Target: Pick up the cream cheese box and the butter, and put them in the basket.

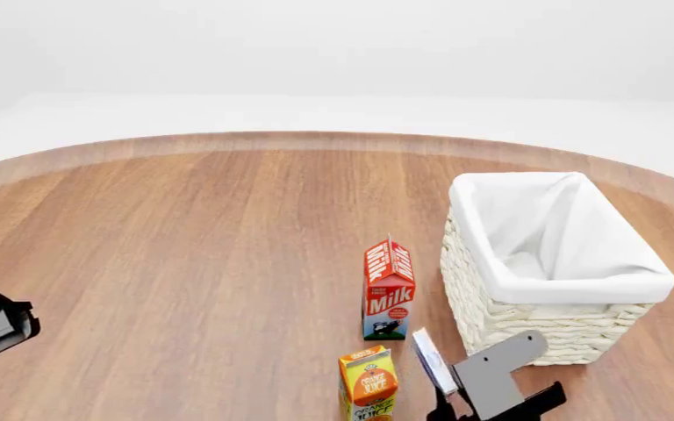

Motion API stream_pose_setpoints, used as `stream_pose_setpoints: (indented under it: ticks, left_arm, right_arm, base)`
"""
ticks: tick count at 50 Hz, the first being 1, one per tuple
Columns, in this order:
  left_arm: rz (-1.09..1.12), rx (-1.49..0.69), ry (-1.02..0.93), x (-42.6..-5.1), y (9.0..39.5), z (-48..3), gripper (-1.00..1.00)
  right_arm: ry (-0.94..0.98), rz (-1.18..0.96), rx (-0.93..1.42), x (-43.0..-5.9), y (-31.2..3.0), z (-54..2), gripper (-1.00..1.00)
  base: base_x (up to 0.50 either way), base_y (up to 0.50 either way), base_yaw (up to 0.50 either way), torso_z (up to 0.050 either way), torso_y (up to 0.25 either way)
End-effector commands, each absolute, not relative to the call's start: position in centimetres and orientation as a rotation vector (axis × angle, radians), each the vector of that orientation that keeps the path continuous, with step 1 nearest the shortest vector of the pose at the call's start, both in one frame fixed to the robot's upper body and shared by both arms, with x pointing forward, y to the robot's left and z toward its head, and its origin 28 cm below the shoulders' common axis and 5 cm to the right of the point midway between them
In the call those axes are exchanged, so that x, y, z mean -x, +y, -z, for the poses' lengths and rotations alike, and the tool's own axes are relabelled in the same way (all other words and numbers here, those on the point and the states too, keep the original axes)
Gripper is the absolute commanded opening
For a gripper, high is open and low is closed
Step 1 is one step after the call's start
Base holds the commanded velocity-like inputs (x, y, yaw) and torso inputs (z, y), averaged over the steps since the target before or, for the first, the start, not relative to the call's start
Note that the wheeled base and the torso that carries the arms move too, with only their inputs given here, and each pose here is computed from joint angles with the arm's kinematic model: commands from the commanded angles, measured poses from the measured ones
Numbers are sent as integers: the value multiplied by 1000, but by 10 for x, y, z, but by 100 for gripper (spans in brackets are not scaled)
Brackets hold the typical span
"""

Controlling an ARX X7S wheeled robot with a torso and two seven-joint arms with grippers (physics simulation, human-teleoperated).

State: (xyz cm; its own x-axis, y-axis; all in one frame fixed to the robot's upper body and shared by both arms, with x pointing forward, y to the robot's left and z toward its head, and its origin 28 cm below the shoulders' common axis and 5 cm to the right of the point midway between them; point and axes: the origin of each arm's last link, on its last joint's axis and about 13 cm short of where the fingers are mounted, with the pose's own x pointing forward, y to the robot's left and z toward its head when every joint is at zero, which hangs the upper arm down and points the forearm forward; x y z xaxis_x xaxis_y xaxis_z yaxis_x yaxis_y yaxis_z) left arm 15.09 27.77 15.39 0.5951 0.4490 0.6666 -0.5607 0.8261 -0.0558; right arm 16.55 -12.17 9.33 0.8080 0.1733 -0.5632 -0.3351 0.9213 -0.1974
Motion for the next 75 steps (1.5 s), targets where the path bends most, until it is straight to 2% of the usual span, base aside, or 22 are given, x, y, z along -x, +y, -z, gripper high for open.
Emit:
stream_pose_setpoints:
  ticks: [1,19,38,59,66,75]
  left_arm:
    - [-603,-176,-723,-150,281,-154,100]
    - [-603,-177,-725,-149,281,-154,100]
    - [-599,-179,-726,-150,280,-154,100]
    - [-595,-178,-725,-150,280,-156,100]
    - [-595,-180,-723,-151,279,-155,100]
    - [-593,-182,-721,-151,279,-154,100]
  right_arm:
    - [419,-276,320,-152,-120,-122,-100]
    - [178,-199,393,-135,-127,-170,-100]
    - [-67,-109,504,-138,-138,-218,-100]
    - [-127,-32,461,-147,-152,-253,-100]
    - [-83,14,442,-180,-165,-257,-100]
    - [-72,63,420,-193,-174,-266,-100]
  base:
    - [0,0,0,0,0]
    - [0,0,0,0,1]
    - [0,0,0,0,1]
    - [0,0,0,0,0]
    - [0,0,0,0,1]
    - [0,0,0,0,0]
